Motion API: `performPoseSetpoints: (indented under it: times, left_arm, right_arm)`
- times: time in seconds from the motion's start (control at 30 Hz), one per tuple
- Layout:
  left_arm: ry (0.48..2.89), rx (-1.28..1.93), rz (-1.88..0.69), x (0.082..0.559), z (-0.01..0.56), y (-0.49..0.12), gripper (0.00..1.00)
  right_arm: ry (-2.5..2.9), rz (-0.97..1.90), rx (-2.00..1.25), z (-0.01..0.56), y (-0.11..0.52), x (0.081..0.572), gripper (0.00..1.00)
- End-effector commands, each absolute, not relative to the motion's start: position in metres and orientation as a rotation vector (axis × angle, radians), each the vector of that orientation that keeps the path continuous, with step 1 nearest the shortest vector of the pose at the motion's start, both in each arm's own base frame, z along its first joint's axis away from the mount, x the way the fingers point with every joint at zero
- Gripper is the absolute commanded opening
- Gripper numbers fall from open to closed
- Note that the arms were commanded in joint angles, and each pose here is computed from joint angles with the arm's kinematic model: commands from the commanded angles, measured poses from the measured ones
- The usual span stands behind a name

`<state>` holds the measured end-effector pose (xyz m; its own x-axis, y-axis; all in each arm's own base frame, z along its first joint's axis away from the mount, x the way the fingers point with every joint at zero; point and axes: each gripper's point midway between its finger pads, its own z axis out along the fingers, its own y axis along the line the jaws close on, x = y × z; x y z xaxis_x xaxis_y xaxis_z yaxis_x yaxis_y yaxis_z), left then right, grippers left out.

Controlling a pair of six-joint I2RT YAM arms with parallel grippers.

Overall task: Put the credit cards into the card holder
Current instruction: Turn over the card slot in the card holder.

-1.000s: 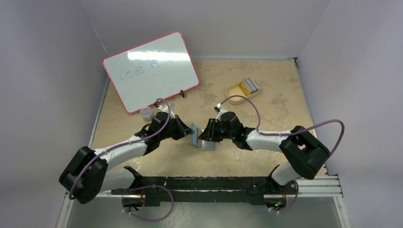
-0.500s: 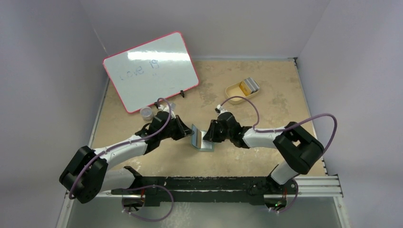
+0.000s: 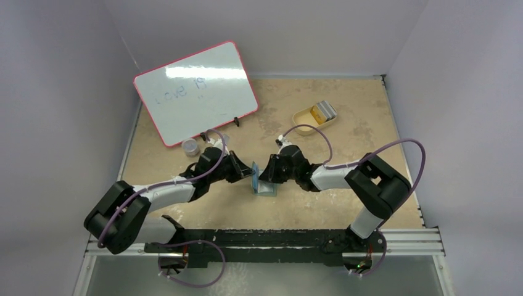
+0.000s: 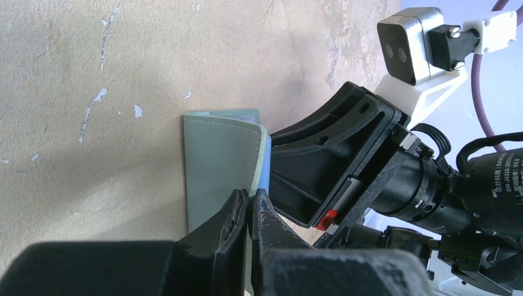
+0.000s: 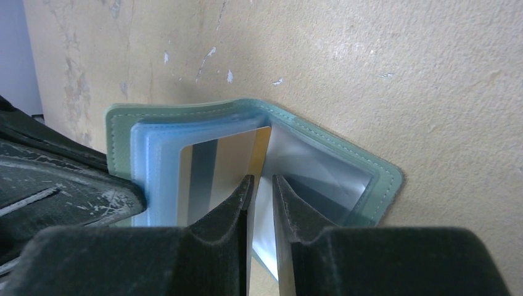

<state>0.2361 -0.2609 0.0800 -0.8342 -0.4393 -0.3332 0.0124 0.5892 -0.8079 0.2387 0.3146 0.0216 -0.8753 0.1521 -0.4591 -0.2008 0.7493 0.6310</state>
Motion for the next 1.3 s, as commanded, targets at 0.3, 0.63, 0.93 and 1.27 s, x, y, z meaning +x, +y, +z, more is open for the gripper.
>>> performPoseSetpoints:
  times: [0.3,0.63,0.93,1.27]
  left_arm:
    - [2.33,-0.27,-1.037,0.245,0.074,-0.253,0.01]
    - [2.343,-0.265,-0.955,0.248,0.074,-0.245,0.0]
    - [2.344,-0.264,-0.956,0.248,0.075,-0.245,0.0]
    - [2.266,-0.267,-1.149,0.245,0.097,-0.264,0.23]
  right_arm:
    - [2.491,0.929,-0.067,0.013,0.311,0.234,0.22]
    - [2.394,0.918,-0.038,0.062,0.302,0.24,0.28]
    - [2.373,0.979,-0.052,0.07,0.31,0.24,0.28]
    - [2.445,0.876,-0.031,0.037,0.305,0.245,0.25]
